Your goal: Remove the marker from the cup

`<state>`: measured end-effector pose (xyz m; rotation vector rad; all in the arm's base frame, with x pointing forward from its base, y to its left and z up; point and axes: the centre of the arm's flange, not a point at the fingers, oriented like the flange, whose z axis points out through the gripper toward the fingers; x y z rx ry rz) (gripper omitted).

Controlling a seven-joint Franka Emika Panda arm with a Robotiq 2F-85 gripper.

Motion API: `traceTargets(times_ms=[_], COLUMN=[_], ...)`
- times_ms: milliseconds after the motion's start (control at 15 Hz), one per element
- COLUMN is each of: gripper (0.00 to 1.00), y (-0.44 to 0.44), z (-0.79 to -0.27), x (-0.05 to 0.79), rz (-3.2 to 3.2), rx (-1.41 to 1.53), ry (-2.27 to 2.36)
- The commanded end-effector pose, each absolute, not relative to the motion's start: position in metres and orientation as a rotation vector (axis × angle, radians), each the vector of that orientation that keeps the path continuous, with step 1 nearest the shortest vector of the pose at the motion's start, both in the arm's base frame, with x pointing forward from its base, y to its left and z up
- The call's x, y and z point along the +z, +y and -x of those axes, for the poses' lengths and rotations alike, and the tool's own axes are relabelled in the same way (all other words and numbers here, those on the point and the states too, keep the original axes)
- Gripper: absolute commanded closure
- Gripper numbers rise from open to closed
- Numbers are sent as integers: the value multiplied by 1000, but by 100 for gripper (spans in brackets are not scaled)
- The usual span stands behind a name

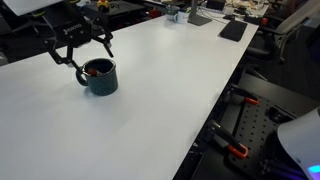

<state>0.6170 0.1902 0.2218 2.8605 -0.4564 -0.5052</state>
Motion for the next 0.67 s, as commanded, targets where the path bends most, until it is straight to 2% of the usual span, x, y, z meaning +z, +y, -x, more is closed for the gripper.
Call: traceTargets(times_ms=[0,333,400,467,533,600], gripper=[0,0,3,12,27,30], y=[186,178,177,176,176,175], z=[-622,-625,-625,-625,-625,-625], x=[220,214,213,211,210,209], rz=[-2859,-2846,-2844,-2843,-2842,-2841], rx=[-484,-484,-484,-489,-491,-492], ry=[-449,-469,-472,-472,-475,-477])
